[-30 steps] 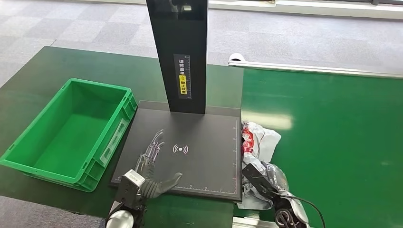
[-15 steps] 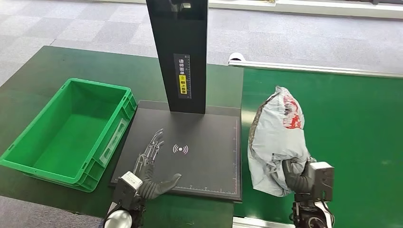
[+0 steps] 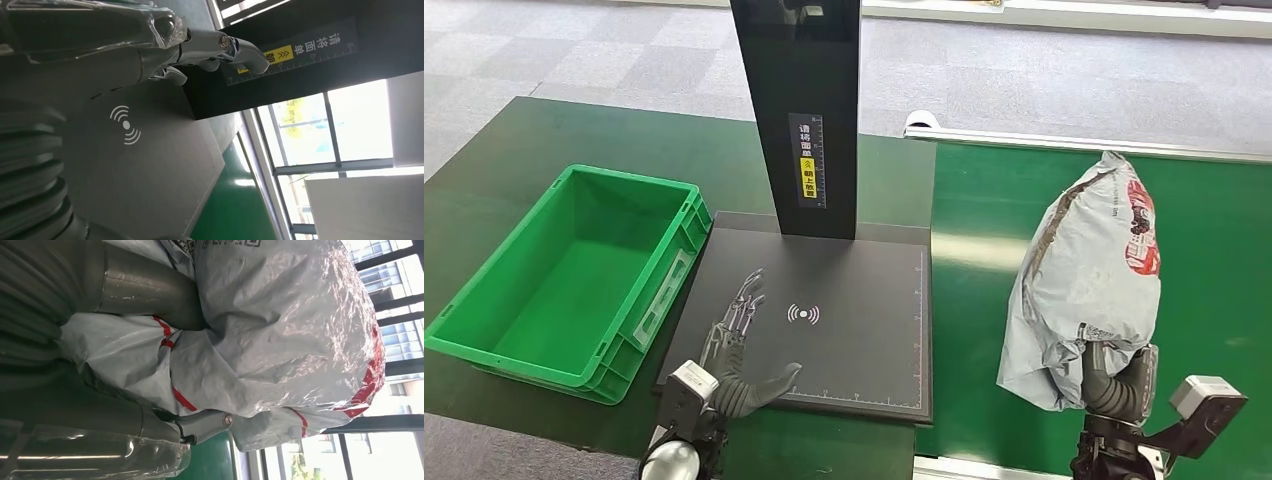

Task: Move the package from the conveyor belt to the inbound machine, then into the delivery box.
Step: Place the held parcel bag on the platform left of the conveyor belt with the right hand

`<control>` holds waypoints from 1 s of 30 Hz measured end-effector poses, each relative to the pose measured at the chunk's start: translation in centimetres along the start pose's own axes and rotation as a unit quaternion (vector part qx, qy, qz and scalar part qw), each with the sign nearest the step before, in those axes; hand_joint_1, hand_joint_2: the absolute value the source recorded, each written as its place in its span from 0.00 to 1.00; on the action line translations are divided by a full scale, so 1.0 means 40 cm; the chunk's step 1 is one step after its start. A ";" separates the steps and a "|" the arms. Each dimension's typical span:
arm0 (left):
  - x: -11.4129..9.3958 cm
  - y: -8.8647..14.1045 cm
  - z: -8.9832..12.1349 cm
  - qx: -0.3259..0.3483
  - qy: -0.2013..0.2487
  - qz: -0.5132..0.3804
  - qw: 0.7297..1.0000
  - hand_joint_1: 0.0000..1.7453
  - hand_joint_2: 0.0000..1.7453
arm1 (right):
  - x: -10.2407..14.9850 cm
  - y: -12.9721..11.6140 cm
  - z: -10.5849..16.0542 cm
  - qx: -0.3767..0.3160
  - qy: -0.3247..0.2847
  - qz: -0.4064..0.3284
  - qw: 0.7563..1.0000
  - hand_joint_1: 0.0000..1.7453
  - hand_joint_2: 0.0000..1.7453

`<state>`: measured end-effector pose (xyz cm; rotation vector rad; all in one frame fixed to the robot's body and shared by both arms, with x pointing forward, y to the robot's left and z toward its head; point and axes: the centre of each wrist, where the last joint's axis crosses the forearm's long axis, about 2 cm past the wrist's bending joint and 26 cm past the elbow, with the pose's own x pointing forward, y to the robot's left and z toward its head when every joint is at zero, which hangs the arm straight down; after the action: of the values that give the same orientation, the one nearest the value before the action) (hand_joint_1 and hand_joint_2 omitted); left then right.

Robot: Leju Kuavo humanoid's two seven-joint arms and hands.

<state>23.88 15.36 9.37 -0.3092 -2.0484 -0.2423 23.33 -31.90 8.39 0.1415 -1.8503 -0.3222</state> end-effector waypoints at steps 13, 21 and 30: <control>0.000 0.002 -0.002 0.007 -0.005 0.005 1.000 0.00 1.00 | 0.048 -0.007 0.008 -0.104 -0.117 -0.016 0.988 1.00 1.00; 0.007 0.016 -0.026 0.042 -0.015 0.007 0.999 0.00 1.00 | 0.110 0.042 -0.015 -0.063 -0.159 0.188 0.967 1.00 1.00; 0.001 0.031 -0.039 0.056 -0.005 0.008 0.998 0.00 1.00 | -0.147 0.299 0.024 0.420 0.100 0.392 0.812 1.00 1.00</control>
<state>25.55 16.08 10.20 -0.2566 -2.0593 -0.1156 24.99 -18.84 6.22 -0.0040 -1.5588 1.0679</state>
